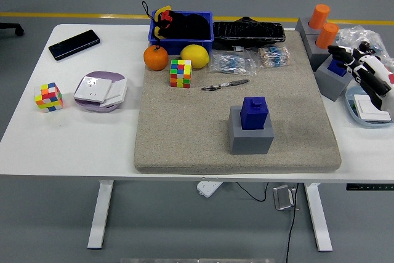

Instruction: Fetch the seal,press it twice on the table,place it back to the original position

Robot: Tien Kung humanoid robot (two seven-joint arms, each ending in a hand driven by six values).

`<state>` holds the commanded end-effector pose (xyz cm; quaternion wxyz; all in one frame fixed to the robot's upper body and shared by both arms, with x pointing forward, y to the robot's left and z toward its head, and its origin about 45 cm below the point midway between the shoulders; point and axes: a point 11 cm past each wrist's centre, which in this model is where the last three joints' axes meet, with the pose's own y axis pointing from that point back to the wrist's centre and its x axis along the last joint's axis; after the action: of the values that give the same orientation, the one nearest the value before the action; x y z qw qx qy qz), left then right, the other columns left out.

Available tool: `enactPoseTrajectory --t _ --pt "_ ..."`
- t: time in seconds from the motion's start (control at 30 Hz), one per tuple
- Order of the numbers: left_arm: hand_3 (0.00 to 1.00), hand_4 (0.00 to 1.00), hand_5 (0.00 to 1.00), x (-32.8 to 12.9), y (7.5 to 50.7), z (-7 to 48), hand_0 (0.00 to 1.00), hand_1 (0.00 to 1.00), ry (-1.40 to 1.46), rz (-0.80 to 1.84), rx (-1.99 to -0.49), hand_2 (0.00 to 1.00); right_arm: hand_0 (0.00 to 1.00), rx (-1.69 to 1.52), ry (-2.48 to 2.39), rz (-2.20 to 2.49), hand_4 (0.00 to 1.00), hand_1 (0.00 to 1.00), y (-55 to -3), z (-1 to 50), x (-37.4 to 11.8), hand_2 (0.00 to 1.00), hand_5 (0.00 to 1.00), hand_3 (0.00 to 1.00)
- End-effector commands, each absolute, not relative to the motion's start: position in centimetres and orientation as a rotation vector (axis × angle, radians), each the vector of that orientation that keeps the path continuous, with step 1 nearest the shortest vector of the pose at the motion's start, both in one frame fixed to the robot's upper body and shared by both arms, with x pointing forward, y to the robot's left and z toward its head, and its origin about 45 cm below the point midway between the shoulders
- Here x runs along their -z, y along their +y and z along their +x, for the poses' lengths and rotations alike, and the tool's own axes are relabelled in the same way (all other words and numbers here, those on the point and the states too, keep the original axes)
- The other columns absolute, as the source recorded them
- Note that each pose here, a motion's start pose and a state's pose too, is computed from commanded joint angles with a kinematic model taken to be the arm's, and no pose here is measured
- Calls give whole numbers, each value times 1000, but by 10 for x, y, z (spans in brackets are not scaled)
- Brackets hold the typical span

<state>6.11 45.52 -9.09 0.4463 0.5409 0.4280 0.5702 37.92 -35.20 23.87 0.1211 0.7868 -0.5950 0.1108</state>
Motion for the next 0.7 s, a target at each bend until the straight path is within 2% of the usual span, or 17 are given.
enactPoseTrajectory --t 0.7 --pt "744 673 308 89 458 65 735 695 1051 1336 -1422 690 971 -372 -1774 2277 998 912 -361 377 -255 885 916 866"
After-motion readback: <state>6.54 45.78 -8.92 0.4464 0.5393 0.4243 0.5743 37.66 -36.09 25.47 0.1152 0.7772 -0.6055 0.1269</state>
